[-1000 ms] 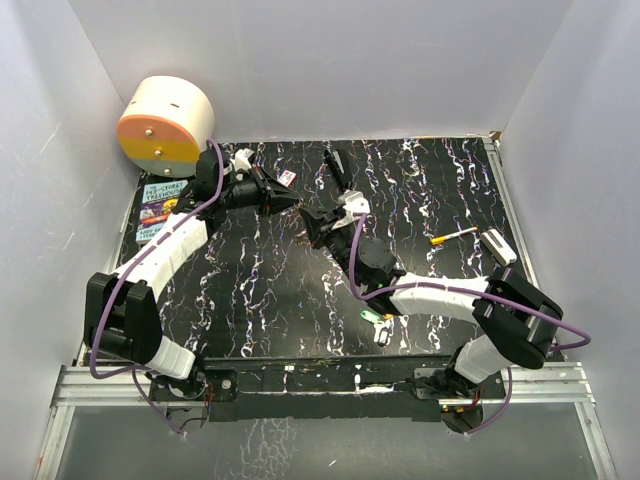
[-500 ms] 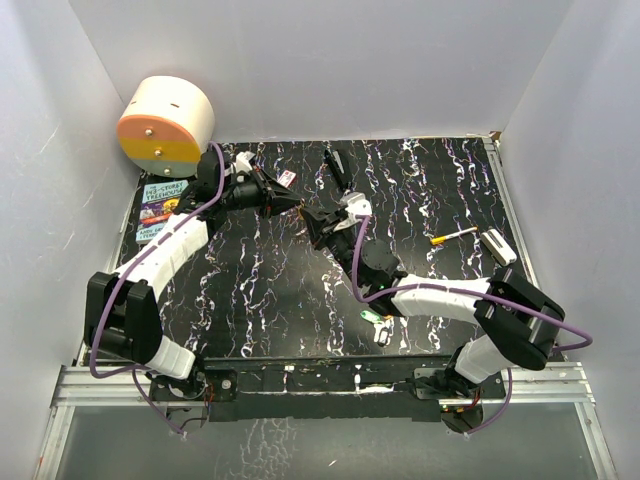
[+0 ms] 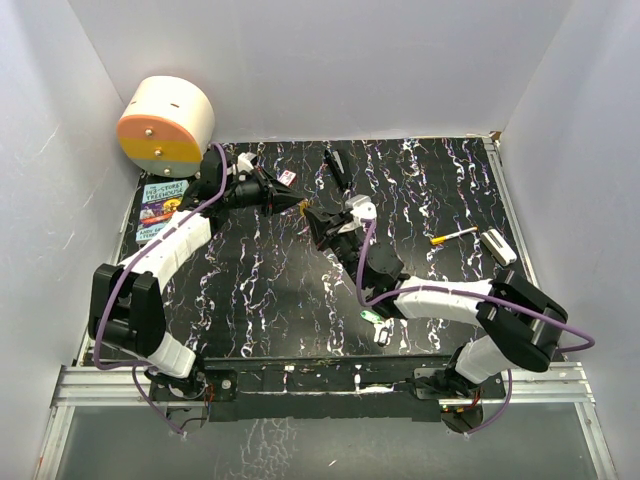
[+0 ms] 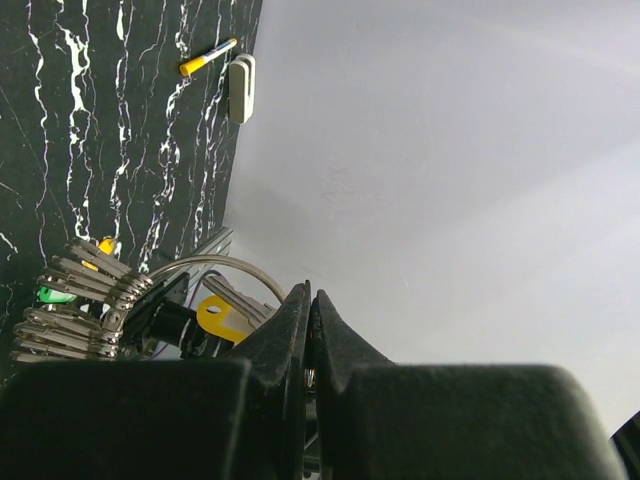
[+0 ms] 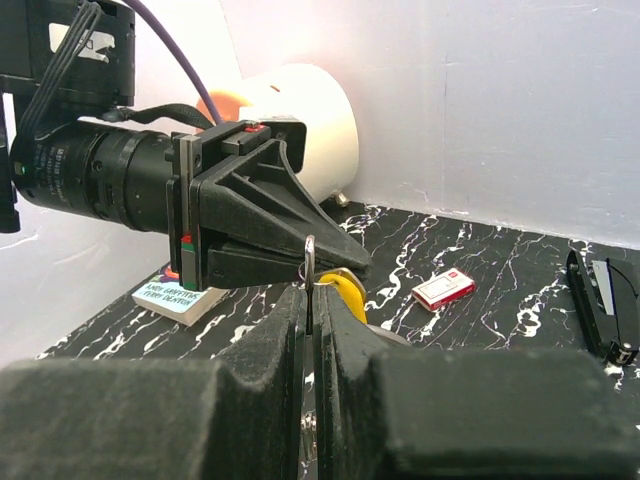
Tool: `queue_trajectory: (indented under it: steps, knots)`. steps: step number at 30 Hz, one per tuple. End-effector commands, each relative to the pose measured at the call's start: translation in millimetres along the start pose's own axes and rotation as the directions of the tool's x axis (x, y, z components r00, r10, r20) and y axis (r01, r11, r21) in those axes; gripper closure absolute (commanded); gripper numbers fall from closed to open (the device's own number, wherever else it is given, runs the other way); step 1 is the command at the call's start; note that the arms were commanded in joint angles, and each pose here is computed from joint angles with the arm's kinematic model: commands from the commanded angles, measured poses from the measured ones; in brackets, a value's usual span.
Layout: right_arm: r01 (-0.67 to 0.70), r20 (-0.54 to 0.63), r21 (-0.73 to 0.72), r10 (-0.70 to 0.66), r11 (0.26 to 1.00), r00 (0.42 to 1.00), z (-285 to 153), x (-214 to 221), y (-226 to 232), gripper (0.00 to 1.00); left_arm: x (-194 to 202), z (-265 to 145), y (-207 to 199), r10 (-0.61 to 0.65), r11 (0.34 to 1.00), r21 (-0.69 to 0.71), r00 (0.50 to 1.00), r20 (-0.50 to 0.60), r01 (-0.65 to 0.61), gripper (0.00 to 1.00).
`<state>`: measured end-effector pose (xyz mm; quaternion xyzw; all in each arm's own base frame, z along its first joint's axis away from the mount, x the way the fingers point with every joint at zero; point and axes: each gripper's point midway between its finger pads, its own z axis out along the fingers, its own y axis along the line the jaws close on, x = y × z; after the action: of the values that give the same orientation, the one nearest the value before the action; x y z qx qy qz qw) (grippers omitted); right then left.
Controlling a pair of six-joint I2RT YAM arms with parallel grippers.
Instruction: Put the keys on the keyring
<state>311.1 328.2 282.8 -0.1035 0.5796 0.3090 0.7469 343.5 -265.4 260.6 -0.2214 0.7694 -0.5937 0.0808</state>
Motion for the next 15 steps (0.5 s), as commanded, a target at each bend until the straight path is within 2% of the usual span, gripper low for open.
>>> queue_trajectory:
  steps: [1, 15]
  knots:
    - [-0.047, 0.163, -0.024, 0.050, 0.999, 0.985, -2, -53, 8, 0.92, -4, -3, -22, -0.003, 0.999, 0.047, 1.000, 0.004, 0.003, 1.00]
    - [-0.034, 0.273, 0.036, 0.023, 0.999, 0.962, 9, -51, 0, 0.92, -19, -4, -43, -0.060, 0.996, 0.074, 0.998, 0.031, 0.057, 1.00]
